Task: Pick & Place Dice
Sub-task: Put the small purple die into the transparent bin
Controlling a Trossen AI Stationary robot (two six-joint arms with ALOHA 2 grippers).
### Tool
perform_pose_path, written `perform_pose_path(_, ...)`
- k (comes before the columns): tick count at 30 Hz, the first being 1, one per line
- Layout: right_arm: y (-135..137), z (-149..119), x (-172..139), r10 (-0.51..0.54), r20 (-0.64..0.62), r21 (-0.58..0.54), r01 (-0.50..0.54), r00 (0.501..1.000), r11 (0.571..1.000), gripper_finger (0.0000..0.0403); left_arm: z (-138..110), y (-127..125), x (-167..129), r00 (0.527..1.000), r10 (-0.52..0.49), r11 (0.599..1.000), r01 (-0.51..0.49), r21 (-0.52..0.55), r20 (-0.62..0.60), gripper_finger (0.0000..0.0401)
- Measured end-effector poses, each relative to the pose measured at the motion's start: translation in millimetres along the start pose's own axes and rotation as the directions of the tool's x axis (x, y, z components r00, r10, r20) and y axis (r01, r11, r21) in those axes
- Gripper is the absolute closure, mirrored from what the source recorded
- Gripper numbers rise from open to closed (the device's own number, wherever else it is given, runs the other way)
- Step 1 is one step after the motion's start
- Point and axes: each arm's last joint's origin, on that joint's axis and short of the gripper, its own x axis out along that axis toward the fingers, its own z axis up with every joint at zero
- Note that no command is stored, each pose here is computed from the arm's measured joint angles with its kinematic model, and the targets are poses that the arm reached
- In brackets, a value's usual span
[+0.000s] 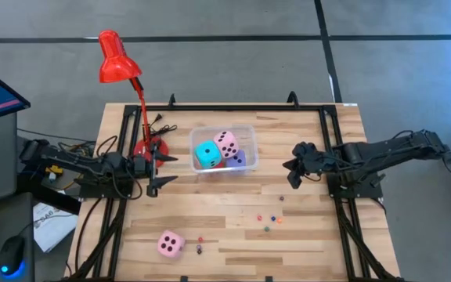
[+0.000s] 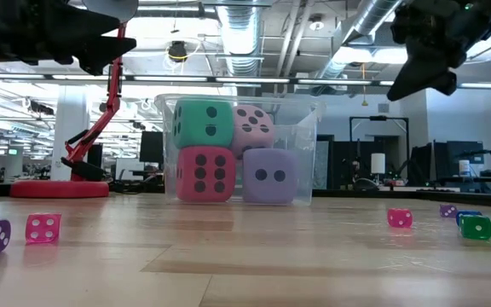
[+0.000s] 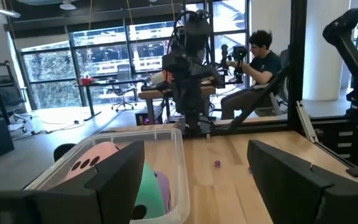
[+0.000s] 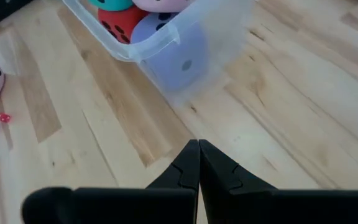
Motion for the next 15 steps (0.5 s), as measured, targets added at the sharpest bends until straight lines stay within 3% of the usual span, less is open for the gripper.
perform_pose_path(15, 3.8, -4.8, -2.5, 0.159, -0.175, 0.020, -0.158, 0.972, 0.987, 0.0403, -0.1, 1.3, 0.0, 0.999, 0.045, 0.999, -0.045, -0.001, -0.005, 0.0127)
